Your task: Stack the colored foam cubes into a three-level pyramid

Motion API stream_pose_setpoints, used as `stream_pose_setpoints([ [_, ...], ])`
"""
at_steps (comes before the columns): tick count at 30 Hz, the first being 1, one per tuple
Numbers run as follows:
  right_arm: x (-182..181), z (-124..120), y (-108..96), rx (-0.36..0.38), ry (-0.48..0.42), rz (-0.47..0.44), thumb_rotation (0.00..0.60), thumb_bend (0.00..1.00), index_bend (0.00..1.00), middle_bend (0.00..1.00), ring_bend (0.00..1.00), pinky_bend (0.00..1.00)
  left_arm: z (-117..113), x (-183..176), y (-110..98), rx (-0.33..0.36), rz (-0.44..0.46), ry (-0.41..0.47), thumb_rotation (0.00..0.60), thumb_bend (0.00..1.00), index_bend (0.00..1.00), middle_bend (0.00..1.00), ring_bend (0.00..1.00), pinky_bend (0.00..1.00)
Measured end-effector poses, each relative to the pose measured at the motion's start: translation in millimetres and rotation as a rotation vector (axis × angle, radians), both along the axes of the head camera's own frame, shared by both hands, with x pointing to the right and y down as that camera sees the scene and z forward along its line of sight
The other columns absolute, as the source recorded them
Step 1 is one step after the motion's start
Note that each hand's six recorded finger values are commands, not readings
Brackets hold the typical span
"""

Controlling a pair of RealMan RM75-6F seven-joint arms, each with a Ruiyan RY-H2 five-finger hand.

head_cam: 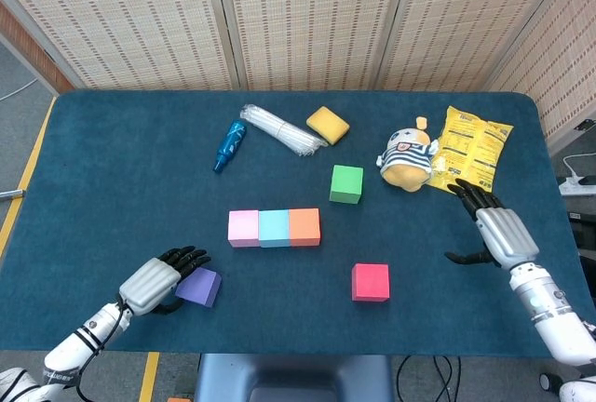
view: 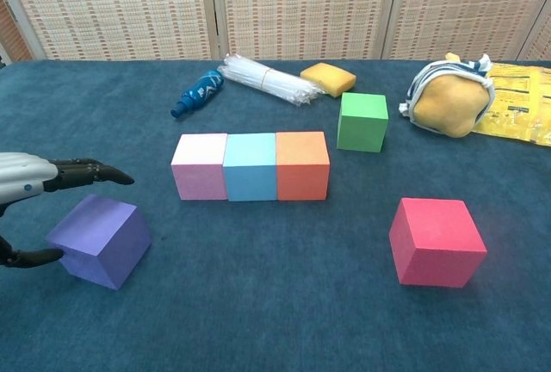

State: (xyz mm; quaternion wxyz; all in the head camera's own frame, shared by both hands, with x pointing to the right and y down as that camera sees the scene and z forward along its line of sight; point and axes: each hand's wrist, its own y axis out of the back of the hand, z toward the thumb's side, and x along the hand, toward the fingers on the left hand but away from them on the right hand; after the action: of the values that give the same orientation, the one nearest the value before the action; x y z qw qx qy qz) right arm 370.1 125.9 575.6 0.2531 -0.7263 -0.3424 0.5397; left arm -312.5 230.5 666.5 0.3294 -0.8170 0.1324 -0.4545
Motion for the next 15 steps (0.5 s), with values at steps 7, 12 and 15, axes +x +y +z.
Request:
stream_pose_setpoints([
  [7,3.8,0.2,-0.1,0.001,-0.006,0.008,0.6,0.24,0.0,0.1,0.09,0.21,4.4,2.3,-11.5,-0.017,-0.096,0.037,0.6,0.35,0.39,0.47,0.42,0.41],
  [12,7.0,-1.9,-0.4,0.009,-0.009,0.012,0.6,0.24,0.0,0.1,0.09,0.21,-17.1,2.8,-31.2,0.012,-0.168,0.09,0.6,0.35,0.38,0.47,0.44,0.42],
  [15,8.3,-3.9,-1.8,0.012,-0.005,0.009,0.6,0.24,0.0,0.1,0.09,0.21,-36.1,5.6,-49.7,0.035,-0.227,0.133,0.6,0.35,0.37,0.47,0.44,0.42],
])
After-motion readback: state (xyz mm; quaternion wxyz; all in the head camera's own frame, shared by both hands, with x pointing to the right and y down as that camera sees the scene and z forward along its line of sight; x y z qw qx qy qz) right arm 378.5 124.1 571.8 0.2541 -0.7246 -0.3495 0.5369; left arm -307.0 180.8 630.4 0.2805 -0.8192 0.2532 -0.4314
